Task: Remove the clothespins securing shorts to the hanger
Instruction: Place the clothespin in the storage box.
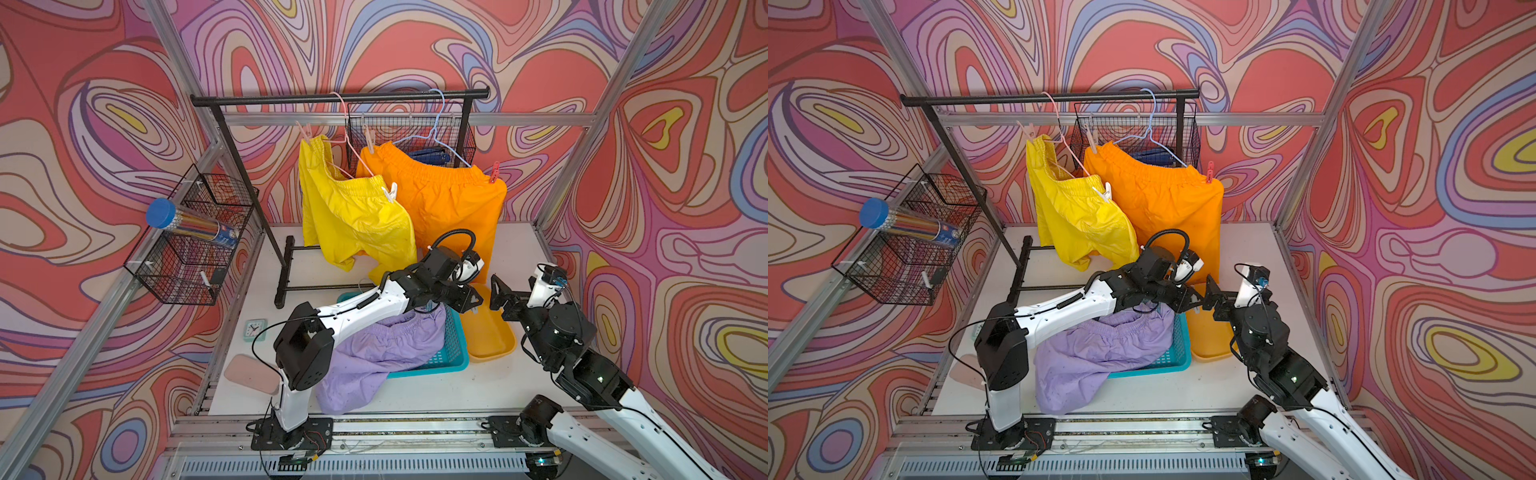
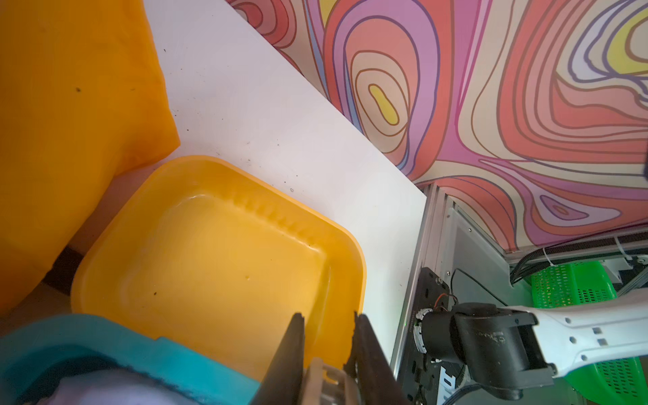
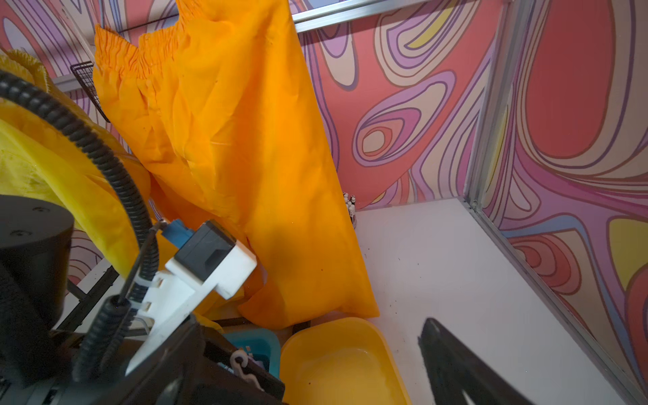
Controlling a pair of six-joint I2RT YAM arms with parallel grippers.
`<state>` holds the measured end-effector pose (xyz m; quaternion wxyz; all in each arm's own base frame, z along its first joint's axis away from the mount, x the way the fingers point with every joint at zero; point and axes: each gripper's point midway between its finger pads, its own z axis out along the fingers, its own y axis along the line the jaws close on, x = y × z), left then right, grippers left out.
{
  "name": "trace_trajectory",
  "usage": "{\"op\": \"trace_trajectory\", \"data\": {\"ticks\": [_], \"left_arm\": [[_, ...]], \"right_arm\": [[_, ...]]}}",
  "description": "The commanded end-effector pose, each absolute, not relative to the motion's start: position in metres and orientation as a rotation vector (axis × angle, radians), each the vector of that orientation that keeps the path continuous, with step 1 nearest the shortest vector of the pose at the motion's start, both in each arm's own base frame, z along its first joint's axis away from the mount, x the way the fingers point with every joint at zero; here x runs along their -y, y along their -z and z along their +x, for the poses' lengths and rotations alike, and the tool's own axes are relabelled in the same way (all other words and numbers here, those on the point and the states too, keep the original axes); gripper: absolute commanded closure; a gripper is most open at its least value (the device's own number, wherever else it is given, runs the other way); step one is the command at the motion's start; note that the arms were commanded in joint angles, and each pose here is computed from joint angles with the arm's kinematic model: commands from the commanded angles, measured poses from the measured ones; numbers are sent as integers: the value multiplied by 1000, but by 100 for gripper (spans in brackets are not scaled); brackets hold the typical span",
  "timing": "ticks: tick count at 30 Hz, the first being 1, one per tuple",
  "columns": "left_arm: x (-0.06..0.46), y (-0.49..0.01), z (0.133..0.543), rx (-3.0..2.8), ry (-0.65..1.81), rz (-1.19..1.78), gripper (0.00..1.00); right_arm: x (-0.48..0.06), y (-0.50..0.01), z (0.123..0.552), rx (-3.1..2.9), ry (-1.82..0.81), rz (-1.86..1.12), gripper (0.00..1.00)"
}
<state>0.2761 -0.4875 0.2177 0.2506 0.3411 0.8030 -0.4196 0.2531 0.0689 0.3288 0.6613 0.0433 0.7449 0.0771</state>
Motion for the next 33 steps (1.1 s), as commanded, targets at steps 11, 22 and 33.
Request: {"op": "trace_trajectory", "data": {"ticks": [11, 22, 33], "left_arm": [[526, -184, 290, -2219, 1080, 912, 96], [542, -154, 294, -2248, 1129, 874, 77], [537, -155, 296, -2261, 1093, 861, 48]], "right_arm": [[-61, -328, 250, -1651, -159, 125, 2], [-64, -327, 250, -1650, -170, 104, 2], [-67, -327, 251, -1651, -175, 91, 2]]}}
